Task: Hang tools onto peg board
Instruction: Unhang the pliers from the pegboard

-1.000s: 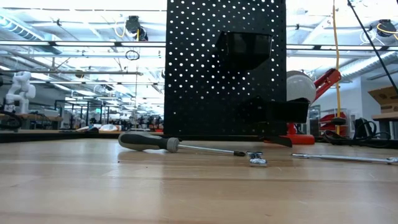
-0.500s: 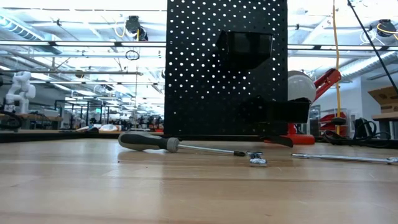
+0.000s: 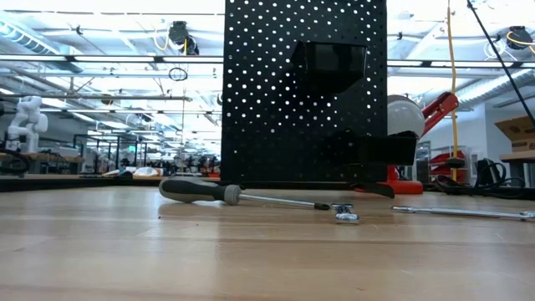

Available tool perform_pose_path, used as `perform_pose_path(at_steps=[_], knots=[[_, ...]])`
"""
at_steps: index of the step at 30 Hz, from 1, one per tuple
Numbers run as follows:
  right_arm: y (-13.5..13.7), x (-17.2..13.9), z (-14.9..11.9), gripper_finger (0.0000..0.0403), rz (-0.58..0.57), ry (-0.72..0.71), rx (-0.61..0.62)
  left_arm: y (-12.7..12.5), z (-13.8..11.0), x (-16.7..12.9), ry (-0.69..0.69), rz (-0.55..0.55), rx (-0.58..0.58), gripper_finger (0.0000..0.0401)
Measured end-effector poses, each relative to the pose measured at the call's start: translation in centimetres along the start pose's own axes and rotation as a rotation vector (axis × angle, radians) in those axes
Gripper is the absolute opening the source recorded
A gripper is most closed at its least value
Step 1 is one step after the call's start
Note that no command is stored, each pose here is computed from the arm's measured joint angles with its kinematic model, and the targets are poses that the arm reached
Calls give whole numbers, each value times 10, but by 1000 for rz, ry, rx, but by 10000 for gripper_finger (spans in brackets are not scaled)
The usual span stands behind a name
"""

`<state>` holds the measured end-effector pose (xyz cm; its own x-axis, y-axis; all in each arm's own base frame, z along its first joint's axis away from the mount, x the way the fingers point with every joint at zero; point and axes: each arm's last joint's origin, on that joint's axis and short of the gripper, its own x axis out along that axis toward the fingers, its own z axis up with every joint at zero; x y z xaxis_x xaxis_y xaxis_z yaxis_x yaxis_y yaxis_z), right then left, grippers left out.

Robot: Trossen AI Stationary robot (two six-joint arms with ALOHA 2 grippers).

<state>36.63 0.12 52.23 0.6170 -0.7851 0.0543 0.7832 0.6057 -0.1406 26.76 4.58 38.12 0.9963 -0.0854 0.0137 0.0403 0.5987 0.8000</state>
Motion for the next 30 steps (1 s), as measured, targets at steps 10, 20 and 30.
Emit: perform_pose_path(at_steps=[10,20,30], knots=[[-2,0,8,82,-17,-54,-35,0,0,0,3,1,-1,10],[-12,-24,35,30,-38,-167,-103,-2,0,0,-16,-24,-5,10],[9,-89,2,30,262,85,-437,-1,0,0,5,-3,-12,10]])
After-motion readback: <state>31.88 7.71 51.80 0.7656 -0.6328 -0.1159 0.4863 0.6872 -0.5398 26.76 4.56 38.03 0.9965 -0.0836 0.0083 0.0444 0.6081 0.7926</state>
